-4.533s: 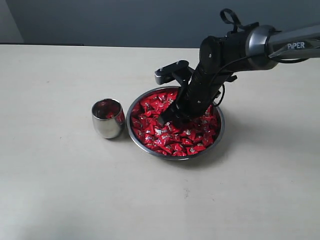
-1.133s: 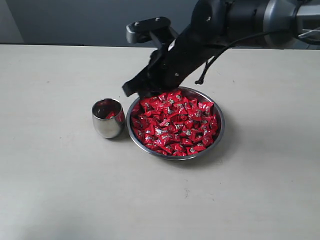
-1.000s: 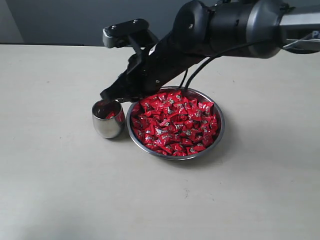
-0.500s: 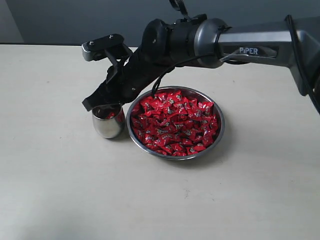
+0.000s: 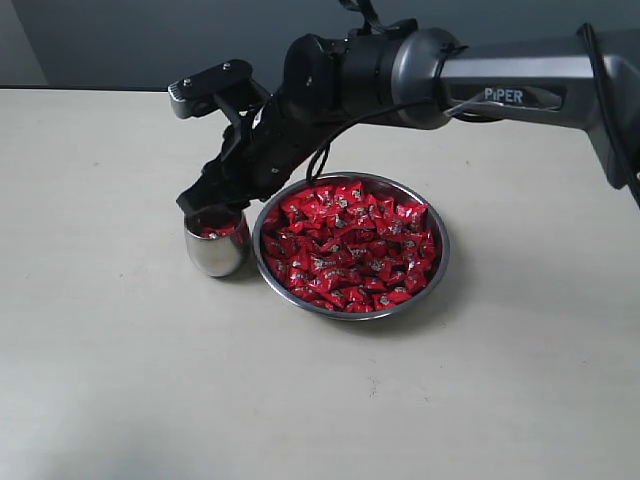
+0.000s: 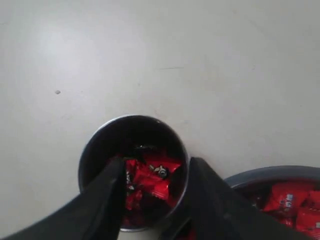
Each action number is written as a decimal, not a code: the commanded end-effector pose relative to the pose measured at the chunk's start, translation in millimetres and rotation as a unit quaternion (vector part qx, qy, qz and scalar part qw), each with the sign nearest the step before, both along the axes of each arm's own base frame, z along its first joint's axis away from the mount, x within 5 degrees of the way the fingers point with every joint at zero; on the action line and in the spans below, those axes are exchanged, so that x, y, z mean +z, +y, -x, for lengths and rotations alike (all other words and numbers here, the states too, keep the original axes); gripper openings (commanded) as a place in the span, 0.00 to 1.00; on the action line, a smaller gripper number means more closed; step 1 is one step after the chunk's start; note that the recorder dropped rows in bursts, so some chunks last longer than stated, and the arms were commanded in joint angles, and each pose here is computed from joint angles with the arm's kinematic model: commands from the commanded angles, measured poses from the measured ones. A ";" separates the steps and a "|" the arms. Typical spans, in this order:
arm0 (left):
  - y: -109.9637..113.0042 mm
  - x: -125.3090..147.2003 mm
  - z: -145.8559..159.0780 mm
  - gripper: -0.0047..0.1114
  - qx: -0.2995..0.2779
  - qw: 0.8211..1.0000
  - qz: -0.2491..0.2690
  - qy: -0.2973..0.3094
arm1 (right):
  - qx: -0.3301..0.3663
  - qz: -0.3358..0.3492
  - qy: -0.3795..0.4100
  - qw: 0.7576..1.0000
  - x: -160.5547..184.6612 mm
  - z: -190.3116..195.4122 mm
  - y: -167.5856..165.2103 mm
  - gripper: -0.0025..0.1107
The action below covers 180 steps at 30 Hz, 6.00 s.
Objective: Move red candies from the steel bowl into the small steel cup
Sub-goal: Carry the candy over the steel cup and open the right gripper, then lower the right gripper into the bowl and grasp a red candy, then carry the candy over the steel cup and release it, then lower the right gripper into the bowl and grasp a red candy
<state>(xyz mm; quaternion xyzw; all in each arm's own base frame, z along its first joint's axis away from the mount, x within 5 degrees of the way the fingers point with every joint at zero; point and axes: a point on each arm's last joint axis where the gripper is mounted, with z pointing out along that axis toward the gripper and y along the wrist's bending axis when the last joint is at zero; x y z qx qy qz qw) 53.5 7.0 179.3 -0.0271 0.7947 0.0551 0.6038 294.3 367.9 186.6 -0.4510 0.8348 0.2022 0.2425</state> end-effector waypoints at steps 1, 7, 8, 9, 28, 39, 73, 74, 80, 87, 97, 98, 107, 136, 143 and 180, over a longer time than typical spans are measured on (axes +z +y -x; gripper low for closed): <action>-0.4 3.5 0.3 0.04 -0.004 1.000 -0.001 -0.009 | 0.002 -0.008 -0.011 1.000 15.4 1.2 -1.7 0.37; -0.4 3.5 0.3 0.04 -0.004 1.000 -0.001 -0.009 | 0.014 0.001 -0.013 1.000 28.2 5.7 -6.6 0.37; -0.4 3.5 0.3 0.04 -0.004 1.000 -0.001 -0.009 | 0.016 0.009 -0.013 1.000 30.6 6.7 -8.5 0.37; -0.4 3.5 0.3 0.04 -0.004 1.000 -0.001 -0.009 | 0.015 0.019 -0.012 1.000 31.7 7.2 -10.8 0.37; -0.4 3.5 0.3 0.04 -0.004 1.000 -0.001 -0.009 | -0.042 0.117 -0.045 0.991 32.6 32.4 -70.8 0.37; -0.4 3.5 0.3 0.04 -0.004 1.000 -0.001 -0.009 | -0.121 0.125 -0.024 0.985 16.8 31.6 -122.3 0.37; -0.4 3.5 0.3 0.04 -0.004 1.000 -0.001 -0.009 | -0.202 0.048 0.008 0.978 -69.0 -25.9 -98.9 0.37; -0.4 3.5 0.3 0.04 -0.004 1.000 -0.001 -0.009 | -0.202 0.046 0.007 0.978 -68.8 -26.2 -98.6 0.37; -0.4 3.5 0.3 0.04 -0.004 1.000 -0.001 -0.009 | -0.202 0.042 0.004 0.978 -65.3 -26.4 -98.5 0.37; -0.4 3.5 0.3 0.04 -0.004 1.000 -0.001 -0.009 | -0.202 0.039 0.000 0.979 -63.3 -26.7 -98.4 0.37; -0.4 3.5 0.3 0.04 -0.004 1.000 -0.001 -0.009 | -0.201 0.039 -0.002 0.979 -66.6 -27.5 -97.9 0.02; -0.4 3.5 0.3 0.04 -0.004 1.000 -0.001 -0.009 | -0.201 0.037 -0.003 0.979 -64.7 -27.5 -97.8 0.02; -0.4 3.5 0.3 0.04 -0.004 1.000 -0.001 -0.009 | -0.201 0.027 -0.008 0.979 -28.7 -21.7 -102.2 0.03; -0.4 3.5 0.3 0.04 -0.004 1.000 -0.001 -0.009 | -0.092 -0.064 -0.055 0.992 1.4 34.6 -10.0 0.03; -0.4 3.5 0.3 0.04 -0.004 1.000 -0.001 -0.009 | -0.067 -0.010 -0.035 0.997 -11.9 35.9 2.4 0.11; -0.4 3.5 0.3 0.04 -0.004 1.000 -0.001 -0.009 | -0.153 0.051 -0.040 0.986 -40.1 -18.8 -82.1 0.36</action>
